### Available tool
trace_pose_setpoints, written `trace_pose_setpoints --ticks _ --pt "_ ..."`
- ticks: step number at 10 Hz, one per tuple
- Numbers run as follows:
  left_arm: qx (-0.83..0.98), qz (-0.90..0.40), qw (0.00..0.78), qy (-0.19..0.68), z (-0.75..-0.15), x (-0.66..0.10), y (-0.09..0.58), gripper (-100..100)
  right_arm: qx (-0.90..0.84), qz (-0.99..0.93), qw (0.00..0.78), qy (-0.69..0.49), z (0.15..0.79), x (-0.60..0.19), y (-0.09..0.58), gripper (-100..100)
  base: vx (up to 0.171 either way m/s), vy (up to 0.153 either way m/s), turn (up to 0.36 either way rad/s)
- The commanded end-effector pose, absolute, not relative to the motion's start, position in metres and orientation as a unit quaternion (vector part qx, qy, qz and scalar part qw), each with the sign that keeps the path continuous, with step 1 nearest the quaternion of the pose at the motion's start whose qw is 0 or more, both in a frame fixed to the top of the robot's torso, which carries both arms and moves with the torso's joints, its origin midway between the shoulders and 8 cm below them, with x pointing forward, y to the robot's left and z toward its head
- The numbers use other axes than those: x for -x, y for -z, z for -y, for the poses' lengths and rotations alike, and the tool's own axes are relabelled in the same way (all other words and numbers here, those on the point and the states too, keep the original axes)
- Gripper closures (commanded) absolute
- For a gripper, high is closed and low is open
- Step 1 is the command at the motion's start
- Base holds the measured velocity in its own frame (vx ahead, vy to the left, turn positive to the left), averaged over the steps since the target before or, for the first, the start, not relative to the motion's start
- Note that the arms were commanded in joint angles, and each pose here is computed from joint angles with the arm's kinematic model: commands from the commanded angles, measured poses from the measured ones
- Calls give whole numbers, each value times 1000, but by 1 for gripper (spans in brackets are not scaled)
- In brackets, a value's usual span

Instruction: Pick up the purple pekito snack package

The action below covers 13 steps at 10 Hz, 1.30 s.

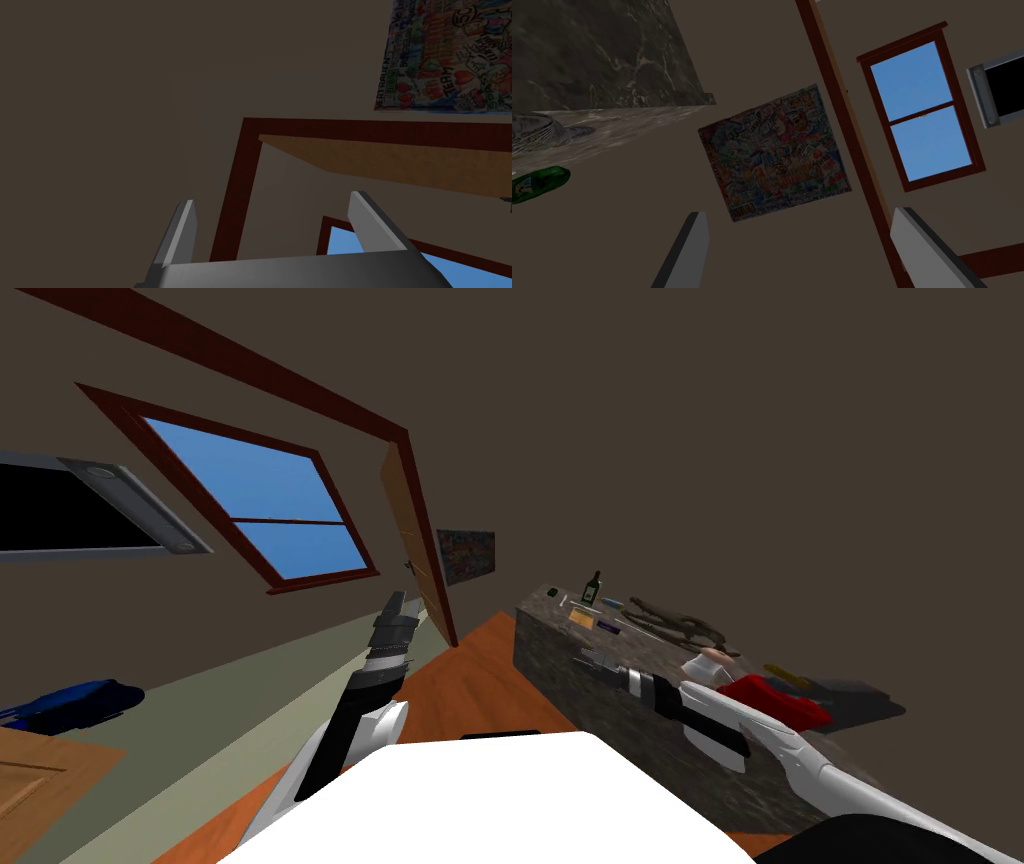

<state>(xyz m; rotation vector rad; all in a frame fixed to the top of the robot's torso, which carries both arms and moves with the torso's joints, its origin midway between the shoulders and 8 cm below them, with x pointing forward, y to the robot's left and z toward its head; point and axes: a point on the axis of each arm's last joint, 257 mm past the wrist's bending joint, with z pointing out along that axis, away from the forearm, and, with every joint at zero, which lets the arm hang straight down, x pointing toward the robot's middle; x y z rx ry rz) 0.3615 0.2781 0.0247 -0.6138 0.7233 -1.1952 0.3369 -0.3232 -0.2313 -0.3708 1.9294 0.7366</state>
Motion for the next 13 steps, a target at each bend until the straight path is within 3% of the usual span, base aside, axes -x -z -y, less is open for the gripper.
trace_pose_setpoints --ticks 1,13 --pt "278 -328 723 541 -278 -362 -25 0 166 -820 470 -281 344 -327 251 -100 41 2 155" --pt "278 -328 723 541 -278 -362 -25 0 235 -915 302 -125 497 -259 303 -100 53 -21 127"
